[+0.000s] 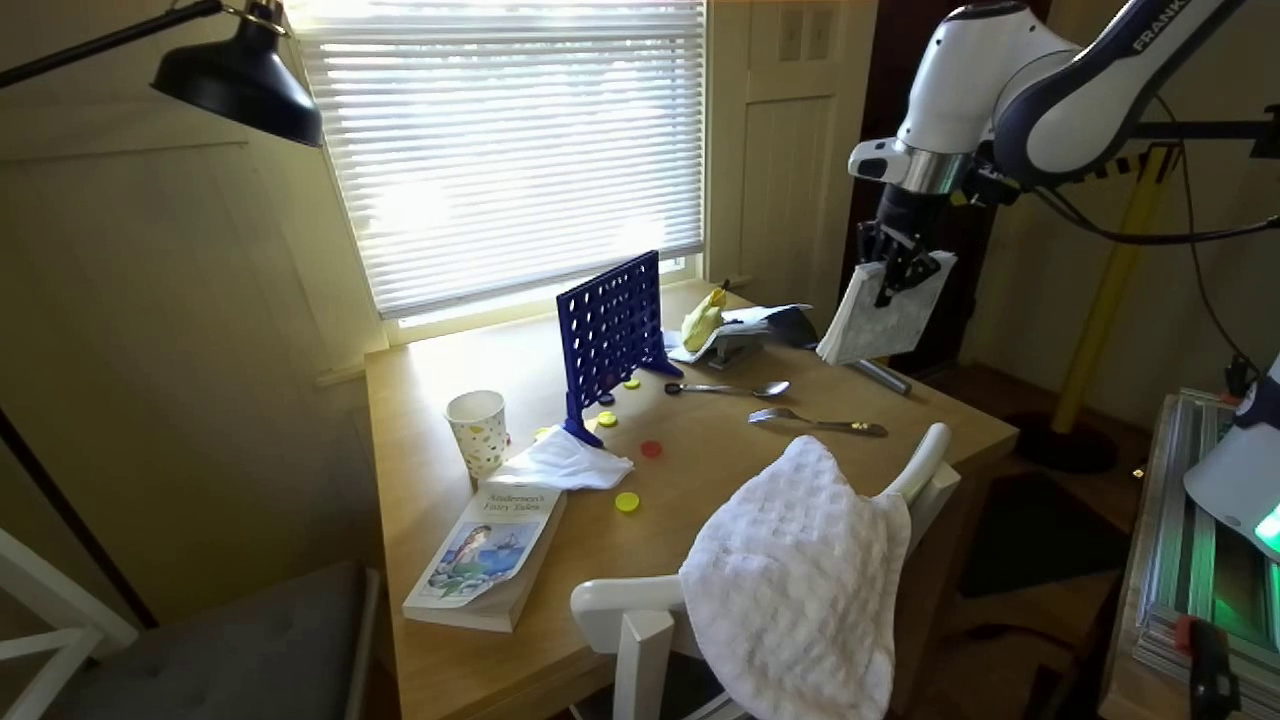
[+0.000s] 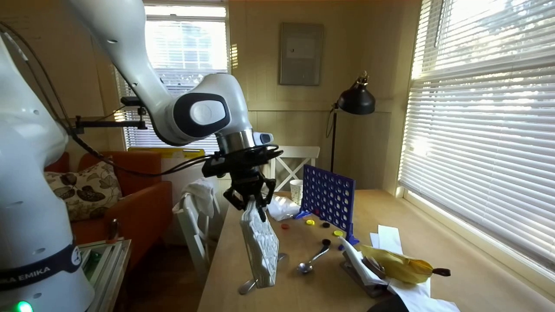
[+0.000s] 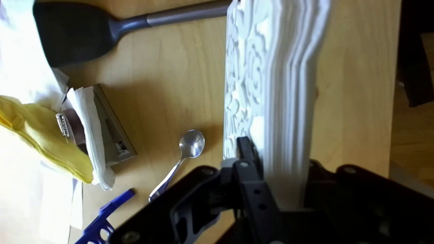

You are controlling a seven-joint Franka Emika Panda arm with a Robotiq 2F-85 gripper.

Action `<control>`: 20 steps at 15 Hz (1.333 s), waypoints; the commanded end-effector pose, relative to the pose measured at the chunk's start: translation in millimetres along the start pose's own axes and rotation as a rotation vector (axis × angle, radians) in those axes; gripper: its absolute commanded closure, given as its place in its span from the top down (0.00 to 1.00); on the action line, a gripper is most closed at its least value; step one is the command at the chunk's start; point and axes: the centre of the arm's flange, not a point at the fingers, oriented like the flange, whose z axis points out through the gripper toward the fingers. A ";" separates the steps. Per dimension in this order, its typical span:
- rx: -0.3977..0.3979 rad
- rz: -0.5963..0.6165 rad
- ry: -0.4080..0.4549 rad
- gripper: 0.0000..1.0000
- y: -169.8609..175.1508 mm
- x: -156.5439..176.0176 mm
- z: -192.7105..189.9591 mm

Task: Move the bag to the right, move the book slightly backward, pick up the blue object and move it to the right

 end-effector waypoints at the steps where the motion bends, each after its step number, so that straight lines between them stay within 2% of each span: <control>1: 0.073 0.186 -0.015 0.06 -42.3 -46.3 -12.6; 2: 0.045 0.097 -0.009 0.22 -0.2 -5.9 4.5; 5: 0.076 0.151 -0.026 0.22 1.6 -16.7 8.1; 6: 0.076 0.156 -0.026 0.06 2.0 -17.5 8.3; 7: 0.068 0.095 -0.038 0.06 -16.5 -8.5 12.6; 10: 0.111 0.025 -0.025 0.06 -61.4 1.9 24.6; 13: 0.144 0.021 -0.049 0.06 -87.1 6.8 30.7; 16: 0.168 0.041 -0.066 0.06 -96.7 -1.2 31.2; 20: 0.247 0.047 -0.037 0.06 -100.2 -4.2 44.3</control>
